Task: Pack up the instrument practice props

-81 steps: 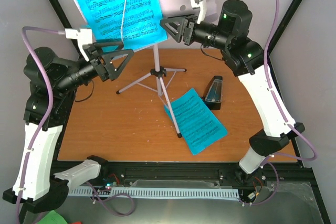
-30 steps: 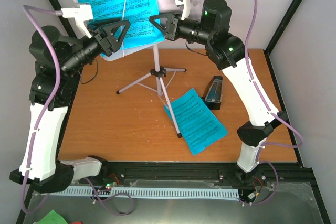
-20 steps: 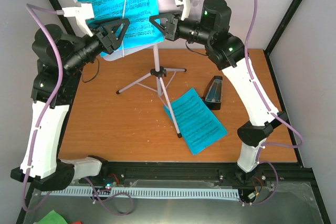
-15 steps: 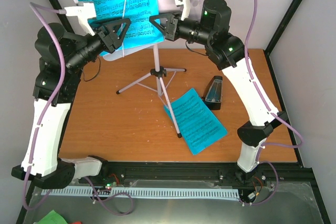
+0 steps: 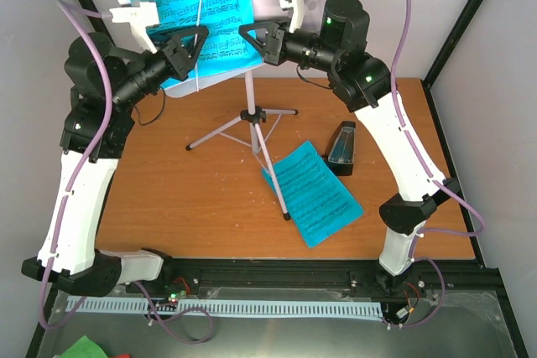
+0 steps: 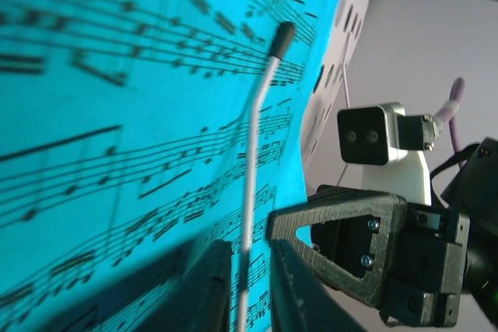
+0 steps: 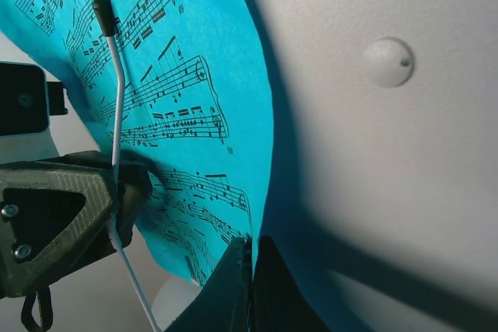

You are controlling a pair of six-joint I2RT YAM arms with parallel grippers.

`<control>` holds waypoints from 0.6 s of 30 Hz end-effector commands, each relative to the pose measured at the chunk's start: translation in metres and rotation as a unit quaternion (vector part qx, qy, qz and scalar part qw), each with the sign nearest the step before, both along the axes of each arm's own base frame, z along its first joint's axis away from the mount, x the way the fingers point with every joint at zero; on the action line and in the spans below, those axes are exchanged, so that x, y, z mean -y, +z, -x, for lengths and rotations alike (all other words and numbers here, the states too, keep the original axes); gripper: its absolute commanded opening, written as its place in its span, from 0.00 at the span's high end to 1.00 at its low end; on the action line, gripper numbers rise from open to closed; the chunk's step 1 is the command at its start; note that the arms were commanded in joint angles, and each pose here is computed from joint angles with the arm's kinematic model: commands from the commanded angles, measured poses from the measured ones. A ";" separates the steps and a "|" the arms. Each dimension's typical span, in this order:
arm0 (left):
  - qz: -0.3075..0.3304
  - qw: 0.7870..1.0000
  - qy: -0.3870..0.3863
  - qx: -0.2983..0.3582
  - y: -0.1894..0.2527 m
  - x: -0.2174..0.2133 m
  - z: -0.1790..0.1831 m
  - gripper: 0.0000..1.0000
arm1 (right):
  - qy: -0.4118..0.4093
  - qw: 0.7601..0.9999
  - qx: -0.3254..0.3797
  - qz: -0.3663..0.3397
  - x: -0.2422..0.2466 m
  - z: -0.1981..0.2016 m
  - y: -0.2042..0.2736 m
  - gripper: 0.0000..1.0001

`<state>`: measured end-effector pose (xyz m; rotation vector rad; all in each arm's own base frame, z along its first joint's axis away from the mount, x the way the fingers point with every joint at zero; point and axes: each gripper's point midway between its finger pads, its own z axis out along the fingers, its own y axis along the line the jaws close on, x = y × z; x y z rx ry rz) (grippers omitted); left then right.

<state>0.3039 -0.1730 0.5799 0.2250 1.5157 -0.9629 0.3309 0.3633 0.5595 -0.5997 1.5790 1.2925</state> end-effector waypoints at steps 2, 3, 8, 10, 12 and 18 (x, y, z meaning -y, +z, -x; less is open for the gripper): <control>-0.008 0.999 -0.005 0.044 0.012 -0.001 0.010 0.97 | -0.005 0.999 0.030 -0.015 0.007 0.012 0.021 0.97; -0.014 0.999 -0.005 0.052 0.012 -0.002 0.011 0.99 | -0.007 0.999 0.029 -0.015 0.007 0.011 0.021 0.97; -0.035 0.993 -0.014 0.114 0.016 -0.002 0.032 1.00 | -0.015 0.999 0.029 -0.014 0.008 0.009 0.021 0.97; -0.042 0.990 -0.020 0.130 0.016 -0.001 0.037 1.00 | -0.020 0.999 0.029 -0.015 0.009 0.007 0.021 0.97; -0.050 0.989 -0.025 0.136 0.015 0.000 0.038 1.00 | -0.024 0.999 0.029 -0.014 0.010 0.007 0.021 0.97; -0.058 0.987 -0.037 0.143 0.013 0.004 0.040 1.00 | -0.053 0.998 0.035 -0.013 0.020 0.005 0.023 0.97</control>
